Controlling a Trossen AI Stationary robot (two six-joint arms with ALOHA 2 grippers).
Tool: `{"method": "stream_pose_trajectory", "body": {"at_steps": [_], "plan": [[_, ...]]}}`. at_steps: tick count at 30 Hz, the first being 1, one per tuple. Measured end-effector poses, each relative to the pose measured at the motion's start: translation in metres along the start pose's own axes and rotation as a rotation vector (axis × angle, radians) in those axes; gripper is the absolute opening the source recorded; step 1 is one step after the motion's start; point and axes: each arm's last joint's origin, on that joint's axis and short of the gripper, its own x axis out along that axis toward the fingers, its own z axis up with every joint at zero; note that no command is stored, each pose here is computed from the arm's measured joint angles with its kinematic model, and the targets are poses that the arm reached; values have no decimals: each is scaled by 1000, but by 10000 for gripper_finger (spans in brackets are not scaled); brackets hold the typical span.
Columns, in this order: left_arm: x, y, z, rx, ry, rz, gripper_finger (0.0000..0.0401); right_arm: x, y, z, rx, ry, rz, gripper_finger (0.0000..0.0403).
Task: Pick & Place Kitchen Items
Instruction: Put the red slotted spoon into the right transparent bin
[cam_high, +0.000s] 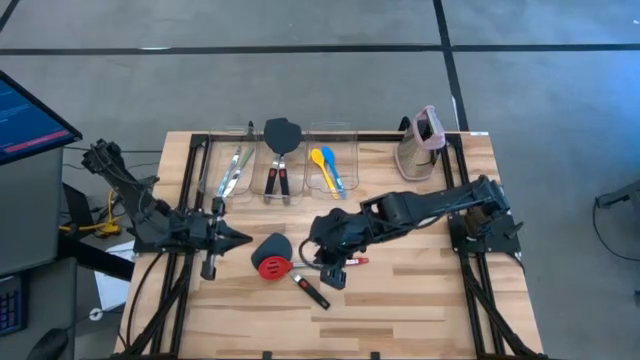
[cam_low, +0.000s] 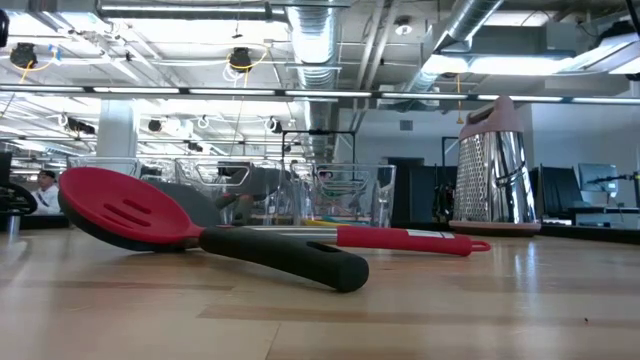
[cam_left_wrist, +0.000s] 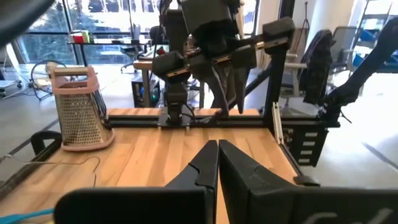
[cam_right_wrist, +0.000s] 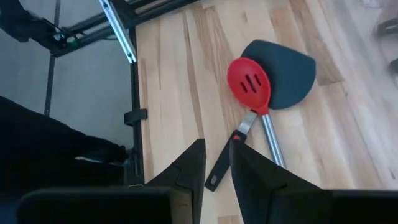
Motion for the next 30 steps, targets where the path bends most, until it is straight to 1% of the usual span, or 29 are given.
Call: {"method": "stream_pose_trajectory", "body": {"at_steps": [4,6,8,11,14,16,18,20,23,26,28,30], "plan": [[6,-6,-6,29,30,2,1,17,1,-3,-4,34,-12,69],[9,-8,-9,8,42,3,1,21,0,-5,-5,53,-22,69],[11,-10,-11,-35,55,-13,1,21,-2,-6,-5,67,-30,69],[12,-13,-12,-119,66,-50,1,20,-4,-5,-47,72,-41,61],[14,-11,-13,-236,72,-25,1,11,-7,-5,-135,62,-73,42],[16,-8,-12,-319,65,-1,1,1,-9,-2,-180,37,-74,24],[19,-7,-13,-375,68,18,1,-6,-12,-4,-206,60,-88,8],[23,-7,-16,-413,79,41,1,-6,-15,-3,-222,71,-101,4],[28,-11,-22,-472,95,67,1,-7,-21,-7,-253,115,-146,12],[36,-17,-30,-482,118,117,1,-11,-24,-9,-300,135,-199,10],[40,-21,-23,-487,116,115,1,-10,-25,-9,-340,141,-206,3],[47,-24,-11,-490,104,122,1,-13,-26,-8,-368,138,-202,3]]}}
